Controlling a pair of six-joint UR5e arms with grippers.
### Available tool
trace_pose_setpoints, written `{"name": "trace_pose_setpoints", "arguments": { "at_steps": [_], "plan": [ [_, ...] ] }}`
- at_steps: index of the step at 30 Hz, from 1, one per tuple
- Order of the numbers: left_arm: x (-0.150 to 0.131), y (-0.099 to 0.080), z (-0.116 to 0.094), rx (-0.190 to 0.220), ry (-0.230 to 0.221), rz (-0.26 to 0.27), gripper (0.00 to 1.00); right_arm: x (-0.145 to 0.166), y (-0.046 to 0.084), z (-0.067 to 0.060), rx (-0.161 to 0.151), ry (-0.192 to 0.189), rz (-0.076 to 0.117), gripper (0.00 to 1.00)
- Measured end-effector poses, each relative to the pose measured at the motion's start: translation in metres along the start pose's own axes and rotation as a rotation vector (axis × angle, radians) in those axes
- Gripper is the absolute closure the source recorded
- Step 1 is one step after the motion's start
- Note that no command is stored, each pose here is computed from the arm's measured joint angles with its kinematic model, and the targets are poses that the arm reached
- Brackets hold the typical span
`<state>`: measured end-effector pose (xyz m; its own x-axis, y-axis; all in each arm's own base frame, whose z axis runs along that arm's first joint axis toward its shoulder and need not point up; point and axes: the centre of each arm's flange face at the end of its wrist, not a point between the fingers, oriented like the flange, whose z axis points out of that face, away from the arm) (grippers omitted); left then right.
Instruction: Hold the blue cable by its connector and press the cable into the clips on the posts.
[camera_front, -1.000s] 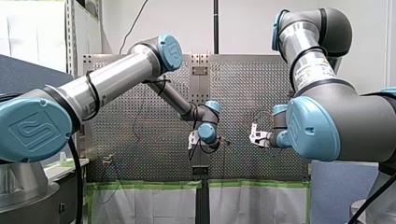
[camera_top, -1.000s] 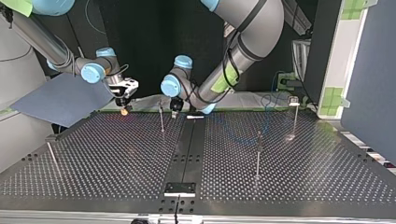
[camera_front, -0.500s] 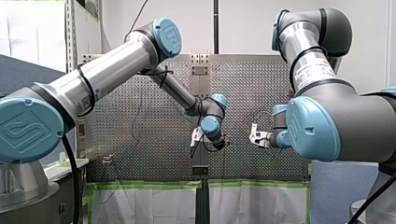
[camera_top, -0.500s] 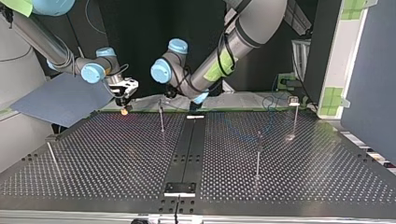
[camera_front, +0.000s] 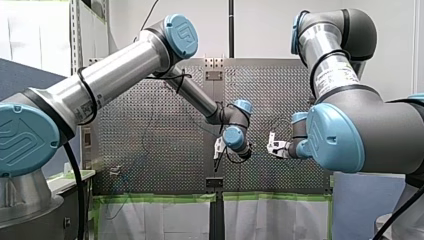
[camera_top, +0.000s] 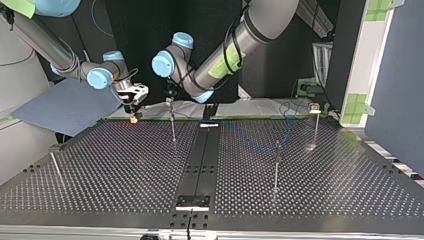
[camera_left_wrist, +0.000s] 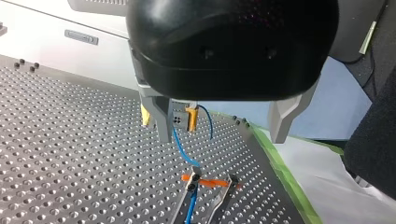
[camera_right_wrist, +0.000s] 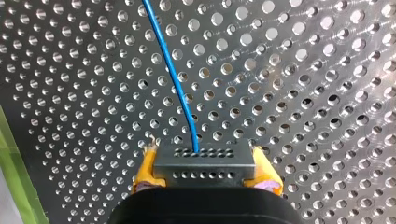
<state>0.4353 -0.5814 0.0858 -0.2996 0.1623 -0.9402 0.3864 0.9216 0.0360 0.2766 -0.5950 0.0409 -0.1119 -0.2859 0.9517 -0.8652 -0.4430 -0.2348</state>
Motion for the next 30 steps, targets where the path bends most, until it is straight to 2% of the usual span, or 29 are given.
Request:
{"name": "trace_pose_setpoints", "arguments": {
  "at_steps": [10, 18, 30],
  "plan": [
    [0.0001, 0.0003, -0.0003, -0.005, 0.001, -0.012, 0.00, 0.0002, 0.0006, 0.0000, 0.003, 0.000, 0.005, 1.00],
    [0.0000, 0.0030, -0.0005, -0.031, -0.001, -0.017, 0.00, 0.0004, 0.0020, -0.0002, 0.001, 0.000, 0.007, 1.00],
    [0.0004, 0.0028, -0.0011, -0.033, 0.002, -0.016, 0.00, 0.0004, 0.0024, -0.0003, 0.000, 0.000, 0.009, 1.00]
  ]
}}
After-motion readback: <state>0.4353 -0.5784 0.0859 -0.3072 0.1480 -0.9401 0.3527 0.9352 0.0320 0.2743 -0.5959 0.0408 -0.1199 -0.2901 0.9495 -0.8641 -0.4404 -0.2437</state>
